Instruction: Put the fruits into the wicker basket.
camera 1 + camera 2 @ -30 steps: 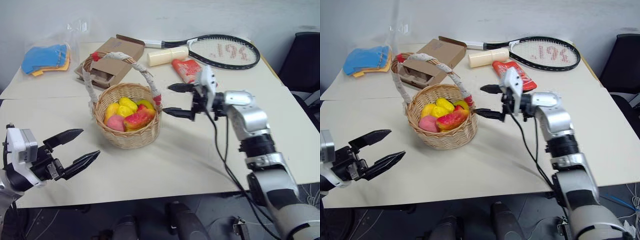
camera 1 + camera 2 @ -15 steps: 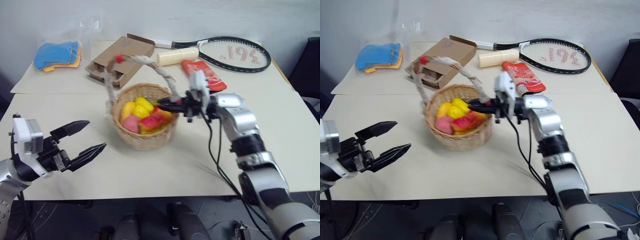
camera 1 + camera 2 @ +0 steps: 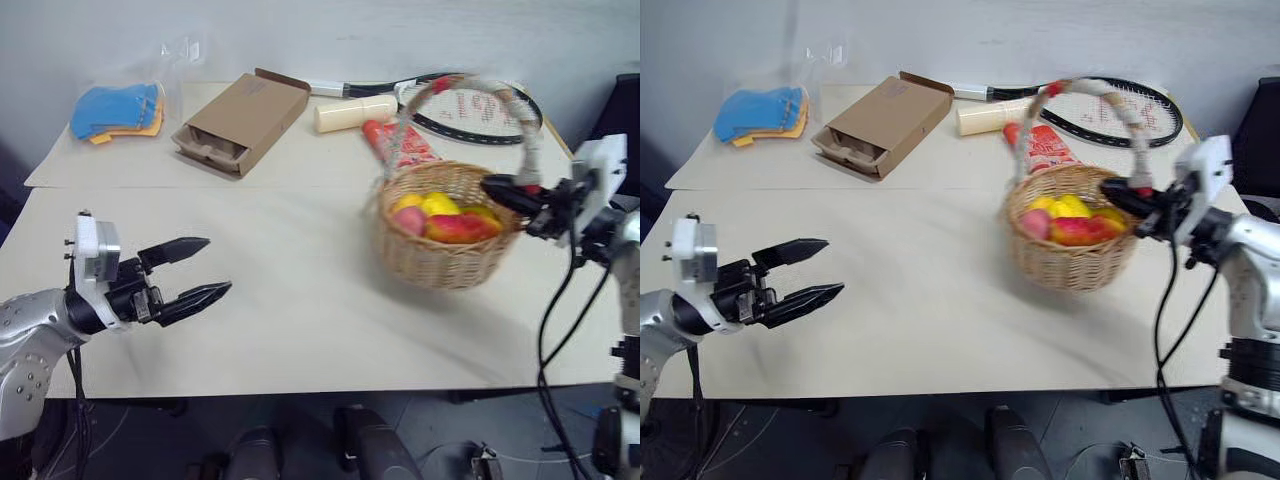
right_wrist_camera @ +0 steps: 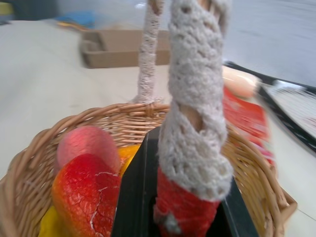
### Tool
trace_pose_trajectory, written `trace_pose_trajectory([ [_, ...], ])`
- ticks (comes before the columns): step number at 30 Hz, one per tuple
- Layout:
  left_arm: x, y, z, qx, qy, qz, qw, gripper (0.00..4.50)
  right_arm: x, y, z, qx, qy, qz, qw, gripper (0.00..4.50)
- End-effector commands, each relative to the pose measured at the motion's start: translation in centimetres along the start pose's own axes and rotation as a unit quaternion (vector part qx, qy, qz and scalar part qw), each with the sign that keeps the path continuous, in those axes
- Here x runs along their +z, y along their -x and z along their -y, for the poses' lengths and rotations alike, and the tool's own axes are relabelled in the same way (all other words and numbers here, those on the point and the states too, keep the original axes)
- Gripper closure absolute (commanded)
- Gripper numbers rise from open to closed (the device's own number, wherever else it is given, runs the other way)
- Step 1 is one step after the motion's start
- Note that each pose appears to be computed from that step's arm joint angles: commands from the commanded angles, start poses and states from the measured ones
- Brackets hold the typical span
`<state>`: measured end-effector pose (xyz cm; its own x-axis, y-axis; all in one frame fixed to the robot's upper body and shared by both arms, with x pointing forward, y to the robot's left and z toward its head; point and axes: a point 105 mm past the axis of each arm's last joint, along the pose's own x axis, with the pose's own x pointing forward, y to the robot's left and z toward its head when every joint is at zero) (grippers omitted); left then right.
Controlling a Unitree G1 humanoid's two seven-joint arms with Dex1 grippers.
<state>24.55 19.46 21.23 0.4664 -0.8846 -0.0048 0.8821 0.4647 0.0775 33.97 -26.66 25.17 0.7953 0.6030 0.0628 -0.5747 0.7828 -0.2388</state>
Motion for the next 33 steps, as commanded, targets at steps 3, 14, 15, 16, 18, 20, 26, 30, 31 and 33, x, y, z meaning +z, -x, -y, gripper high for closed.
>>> trace_pose_trajectory([
  [3, 2.1, -2.5, 1.1, -0.057, -0.036, 0.032, 0.997, 0.00, 0.9, 1.1, 4.8, -0.120, 0.046, 0.040, 0.991, 4.42],
  [14, 2.5, -3.9, 1.4, -0.080, -0.046, 0.047, 0.995, 0.00, -4.8, -0.2, 7.1, -0.229, 0.019, 0.024, 0.973, 4.42],
  [15, 2.5, -3.9, 1.4, -0.078, -0.046, 0.048, 0.995, 0.00, -5.1, -0.2, 6.8, -0.224, 0.009, 0.026, 0.974, 4.16],
  [16, 2.5, -3.8, 1.3, -0.077, -0.045, 0.048, 0.995, 0.00, -5.3, -0.3, 6.5, -0.219, 0.002, 0.027, 0.975, 3.88],
  [18, 2.2, -3.6, 1.3, -0.073, -0.043, 0.044, 0.995, 0.00, -4.9, -0.5, 5.3, -0.190, 0.019, 0.032, 0.981, 3.40],
  [20, 2.1, -3.4, 1.2, -0.069, -0.040, 0.042, 0.996, 0.00, -3.9, -0.3, 4.4, -0.170, 0.038, 0.039, 0.984, 2.76],
  [26, 1.5, -2.7, 0.5, -0.057, -0.033, 0.033, 0.997, 0.00, -1.8, 1.8, 3.0, -0.114, 0.083, 0.013, 0.990, 0.62],
  [30, 0.8, -1.9, 0.1, -0.043, -0.029, 0.025, 0.998, 0.00, -0.2, 3.9, 1.5, -0.049, 0.115, 0.025, 0.992, 0.02],
  [31, 0.8, -1.6, 0.0, -0.038, -0.031, 0.028, 0.998, 0.00, 0.0, 4.6, 1.3, -0.041, 0.127, 0.022, 0.991, 0.02],
  [33, 0.6, -0.8, -0.2, -0.025, -0.021, 0.029, 0.999, 0.00, -0.4, 5.3, 1.0, -0.021, 0.166, 0.001, 0.986, 0.02],
])
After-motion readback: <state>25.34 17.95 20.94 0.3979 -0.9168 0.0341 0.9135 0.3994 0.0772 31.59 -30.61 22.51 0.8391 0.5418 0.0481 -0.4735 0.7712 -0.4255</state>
